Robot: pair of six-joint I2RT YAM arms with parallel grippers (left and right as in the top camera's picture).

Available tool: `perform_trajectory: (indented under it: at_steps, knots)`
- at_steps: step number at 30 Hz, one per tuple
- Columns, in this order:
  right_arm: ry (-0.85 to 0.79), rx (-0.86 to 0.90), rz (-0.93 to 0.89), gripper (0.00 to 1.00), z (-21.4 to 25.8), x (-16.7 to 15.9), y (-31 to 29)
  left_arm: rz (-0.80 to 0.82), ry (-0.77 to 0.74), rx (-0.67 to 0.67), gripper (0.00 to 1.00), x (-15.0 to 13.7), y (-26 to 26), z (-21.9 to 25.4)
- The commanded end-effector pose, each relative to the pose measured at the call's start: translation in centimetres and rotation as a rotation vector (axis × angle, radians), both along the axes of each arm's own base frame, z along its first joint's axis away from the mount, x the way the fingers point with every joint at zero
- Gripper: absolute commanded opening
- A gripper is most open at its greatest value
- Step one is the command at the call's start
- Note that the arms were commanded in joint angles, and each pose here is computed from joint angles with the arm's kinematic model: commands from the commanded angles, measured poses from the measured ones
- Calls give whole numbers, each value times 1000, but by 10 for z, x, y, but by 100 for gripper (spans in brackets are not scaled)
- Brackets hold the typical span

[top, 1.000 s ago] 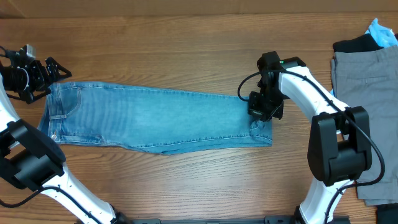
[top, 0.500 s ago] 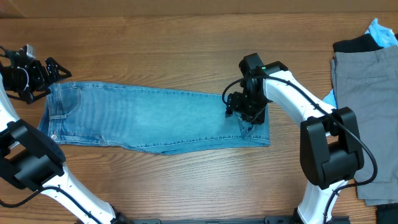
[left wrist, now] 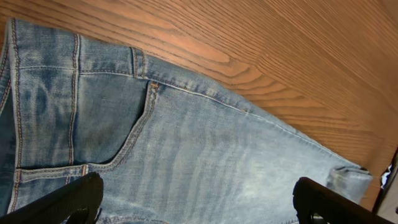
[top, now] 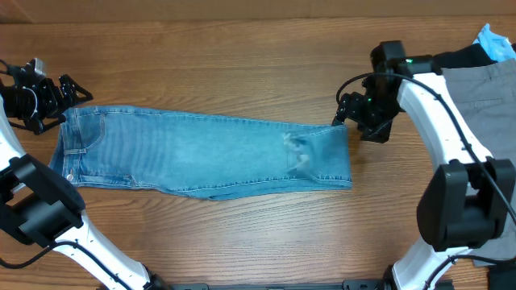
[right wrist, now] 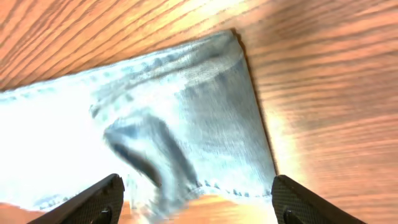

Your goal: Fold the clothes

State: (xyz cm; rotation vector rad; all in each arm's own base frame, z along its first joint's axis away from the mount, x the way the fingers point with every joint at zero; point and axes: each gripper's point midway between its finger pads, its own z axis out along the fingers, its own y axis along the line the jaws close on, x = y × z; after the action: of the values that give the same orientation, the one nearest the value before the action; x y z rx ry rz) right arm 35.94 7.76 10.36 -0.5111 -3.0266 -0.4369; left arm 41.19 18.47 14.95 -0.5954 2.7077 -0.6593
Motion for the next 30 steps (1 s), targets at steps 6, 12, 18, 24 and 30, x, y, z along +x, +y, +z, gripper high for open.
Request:
perform_trajectory:
  at_steps: [6, 12, 18, 24, 30]
  knots:
    - [48, 25, 75, 74, -35, -26, 18, -4, 0, 6, 100, 5, -2, 0]
    - [66, -36, 57, 80, -65, -37, 0, -4, 0, 6, 100, 5, -2, 0]
    - [13, 4, 95, 91, -77, -31, -3, -4, 0, 7, 100, 5, -2, 0]
    - [7, 106, 143, 92, -92, -38, 13, -3, 2, 9, 100, 5, -2, 0]
    - [53, 164, 152, 63, -107, -49, 21, -3, 2, 9, 100, 5, -2, 0]
